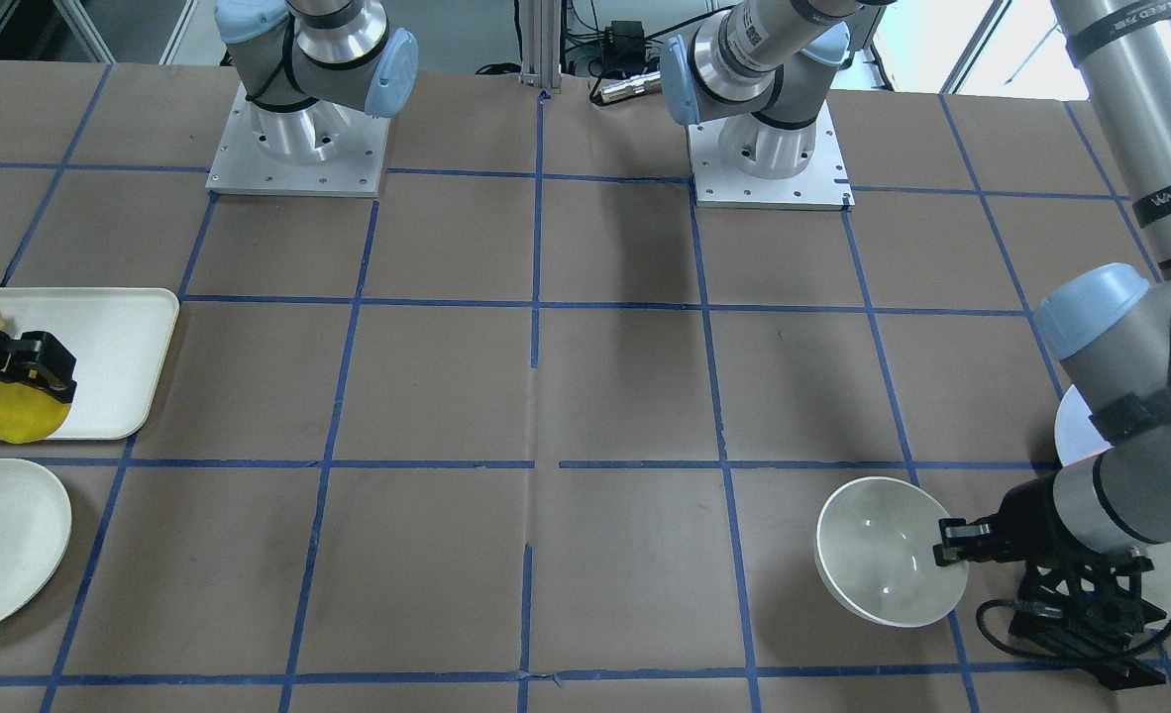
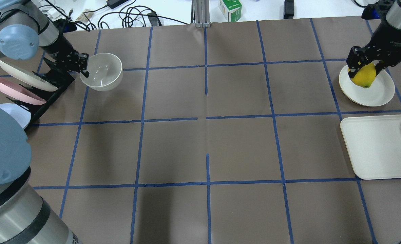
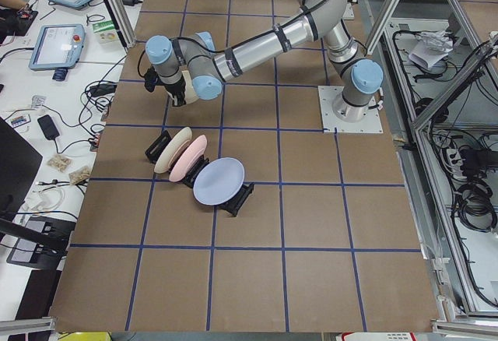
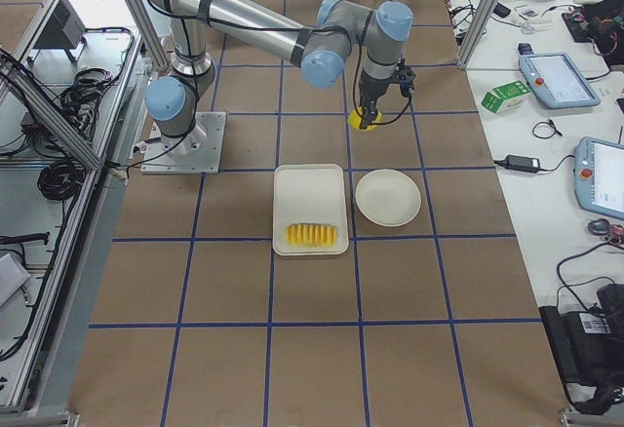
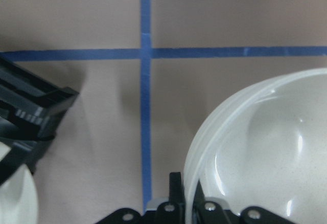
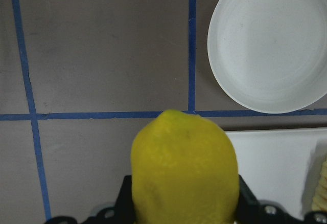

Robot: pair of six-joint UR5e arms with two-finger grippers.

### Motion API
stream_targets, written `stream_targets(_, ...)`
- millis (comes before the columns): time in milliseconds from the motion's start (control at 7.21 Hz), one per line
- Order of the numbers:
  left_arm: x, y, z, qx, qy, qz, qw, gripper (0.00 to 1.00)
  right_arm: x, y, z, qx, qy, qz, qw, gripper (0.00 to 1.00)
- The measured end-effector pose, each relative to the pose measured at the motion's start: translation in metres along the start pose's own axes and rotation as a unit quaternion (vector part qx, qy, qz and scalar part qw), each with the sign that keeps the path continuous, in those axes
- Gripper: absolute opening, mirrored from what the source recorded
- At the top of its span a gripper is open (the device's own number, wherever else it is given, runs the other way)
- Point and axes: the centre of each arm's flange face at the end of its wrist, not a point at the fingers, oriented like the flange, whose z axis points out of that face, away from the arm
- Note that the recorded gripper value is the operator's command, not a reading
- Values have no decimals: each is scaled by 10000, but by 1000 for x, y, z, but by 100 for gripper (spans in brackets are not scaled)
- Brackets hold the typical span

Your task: Place bowl and put lemon in it

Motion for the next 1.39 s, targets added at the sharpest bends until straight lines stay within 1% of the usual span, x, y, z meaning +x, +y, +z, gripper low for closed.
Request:
stream_targets(139,40,4,4,-62,212,183,9996,0,-4,0,-2,14,-1,-13,10000,0)
stream_targets(277,85,11,13,-138,321,218,9992,0,-9,1,-3,24,-5,-10,10000,0)
stream_targets(554,176,26,33,-162,346,-35,9993,0,-26,3,-7,11,-16,48,10000,0)
stream_targets(693,220,36,52,-79,369,-203,9991,0,-40,4,-9,-13,-17,102,9999,0)
stream_targets(970,272,63,94,208,360,-358,9985,0,-85,8,-14,-37,-85,272,9996,0)
stream_targets(1109,290,79,111,230,318,-414,9984,0,-114,11,-15,-47,-93,377,9992,0)
stream_targets(1248,305,91,118,228,253,-441,9984,0,-138,13,-13,-58,-88,422,9991,0)
stream_targets(1386,315,99,120,230,168,-430,9987,26,-157,15,-11,-62,-99,424,9990,0)
